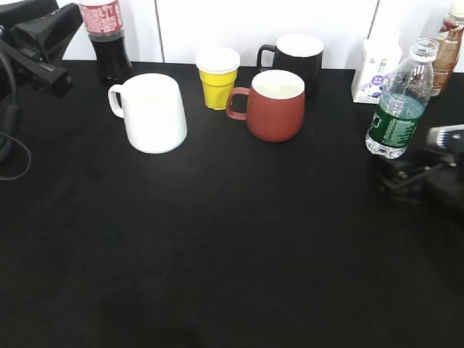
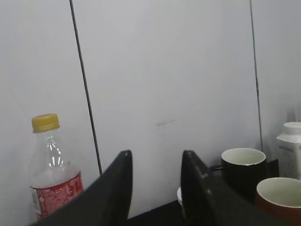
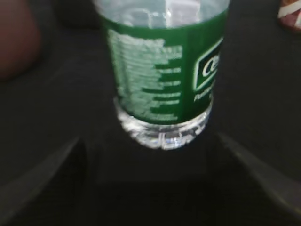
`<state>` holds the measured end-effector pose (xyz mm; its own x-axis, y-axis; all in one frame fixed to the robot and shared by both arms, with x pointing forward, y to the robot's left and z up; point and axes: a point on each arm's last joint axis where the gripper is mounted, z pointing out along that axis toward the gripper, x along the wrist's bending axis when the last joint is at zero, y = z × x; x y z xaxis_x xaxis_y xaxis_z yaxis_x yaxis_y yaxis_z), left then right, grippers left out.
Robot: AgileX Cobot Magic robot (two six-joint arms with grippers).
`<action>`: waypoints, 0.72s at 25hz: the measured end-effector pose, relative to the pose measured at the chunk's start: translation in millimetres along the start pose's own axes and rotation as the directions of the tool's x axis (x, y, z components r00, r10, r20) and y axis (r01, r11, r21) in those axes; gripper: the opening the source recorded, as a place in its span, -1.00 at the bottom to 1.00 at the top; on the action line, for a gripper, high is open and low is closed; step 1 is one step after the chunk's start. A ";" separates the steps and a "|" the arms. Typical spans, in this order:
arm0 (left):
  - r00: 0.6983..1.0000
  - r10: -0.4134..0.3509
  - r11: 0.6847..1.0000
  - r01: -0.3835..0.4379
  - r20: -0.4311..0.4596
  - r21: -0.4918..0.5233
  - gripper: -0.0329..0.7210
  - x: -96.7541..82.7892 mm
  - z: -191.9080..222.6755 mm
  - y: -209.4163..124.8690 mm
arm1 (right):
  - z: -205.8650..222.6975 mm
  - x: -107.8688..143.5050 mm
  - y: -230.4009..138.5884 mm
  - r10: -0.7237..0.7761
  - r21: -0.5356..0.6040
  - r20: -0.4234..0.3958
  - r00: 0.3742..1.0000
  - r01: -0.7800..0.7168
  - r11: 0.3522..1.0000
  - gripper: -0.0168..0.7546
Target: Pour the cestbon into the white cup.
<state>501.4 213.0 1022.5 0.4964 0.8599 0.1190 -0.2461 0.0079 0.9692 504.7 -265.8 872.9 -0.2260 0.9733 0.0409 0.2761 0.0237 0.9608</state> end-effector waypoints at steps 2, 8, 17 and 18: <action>1.000 0.002 0.999 -0.002 -0.003 0.033 -0.19 0.3 -0.3 -1.9 | -13.4 2.2 9.9 -0.004 -0.028 0.000 1.000 0.004 1.000 0.63; 0.994 -0.050 0.964 0.073 -0.094 0.256 -0.19 3.7 -20.2 19.9 | -45.8 13.6 70.6 -0.003 -0.272 -0.076 0.997 -0.018 0.962 0.62; 0.938 -0.131 0.873 0.263 -0.321 0.411 -0.19 -6.1 -98.5 83.2 | -95.7 33.9 167.2 -0.105 -0.327 -0.195 0.975 0.037 0.944 0.59; 0.929 -0.164 0.859 0.299 -0.331 0.416 -0.19 -11.0 -109.4 94.1 | -108.8 37.4 171.0 -0.124 -0.313 -0.206 0.971 0.055 0.948 0.59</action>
<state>381.7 260.1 1088.8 0.2262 0.9667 -0.1195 0.2834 0.0520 0.9576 441.8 -250.2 1068.6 -0.4464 0.8946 -0.0230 -0.0429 0.0043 0.9991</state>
